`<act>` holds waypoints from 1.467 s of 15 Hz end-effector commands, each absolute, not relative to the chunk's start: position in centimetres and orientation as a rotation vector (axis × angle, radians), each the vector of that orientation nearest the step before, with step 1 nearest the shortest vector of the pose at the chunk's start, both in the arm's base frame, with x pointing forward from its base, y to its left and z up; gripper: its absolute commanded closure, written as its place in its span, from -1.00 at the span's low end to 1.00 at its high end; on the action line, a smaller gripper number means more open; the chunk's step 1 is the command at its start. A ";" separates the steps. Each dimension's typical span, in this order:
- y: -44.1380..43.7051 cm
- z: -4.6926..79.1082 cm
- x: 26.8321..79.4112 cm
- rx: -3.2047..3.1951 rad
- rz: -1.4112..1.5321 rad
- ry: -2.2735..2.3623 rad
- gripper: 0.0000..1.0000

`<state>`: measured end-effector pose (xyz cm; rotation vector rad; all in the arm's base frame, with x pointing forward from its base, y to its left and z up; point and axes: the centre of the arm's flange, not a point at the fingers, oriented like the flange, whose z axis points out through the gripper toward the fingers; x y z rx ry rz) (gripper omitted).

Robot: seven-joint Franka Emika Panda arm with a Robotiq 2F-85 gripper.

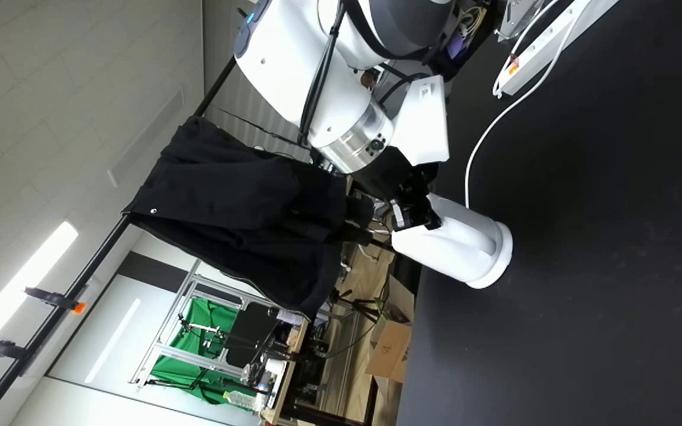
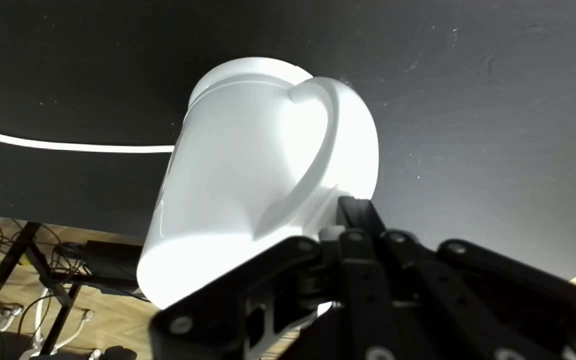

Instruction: Press the button on the kettle

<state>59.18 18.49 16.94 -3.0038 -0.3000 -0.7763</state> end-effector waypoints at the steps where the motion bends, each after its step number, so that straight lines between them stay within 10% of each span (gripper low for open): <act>1: 18.4 20.3 57.9 -2.979 -0.869 -0.308 1.00; 4: 18.2 22.9 56.7 -2.976 -0.937 -0.351 1.00; 5: 18.1 23.4 56.4 -2.981 -0.946 -0.354 0.48; 17: 13.0 26.2 52.7 -3.137 -0.974 -0.249 -0.96; 22: 14.3 24.8 54.5 -3.103 -0.931 -0.342 -1.00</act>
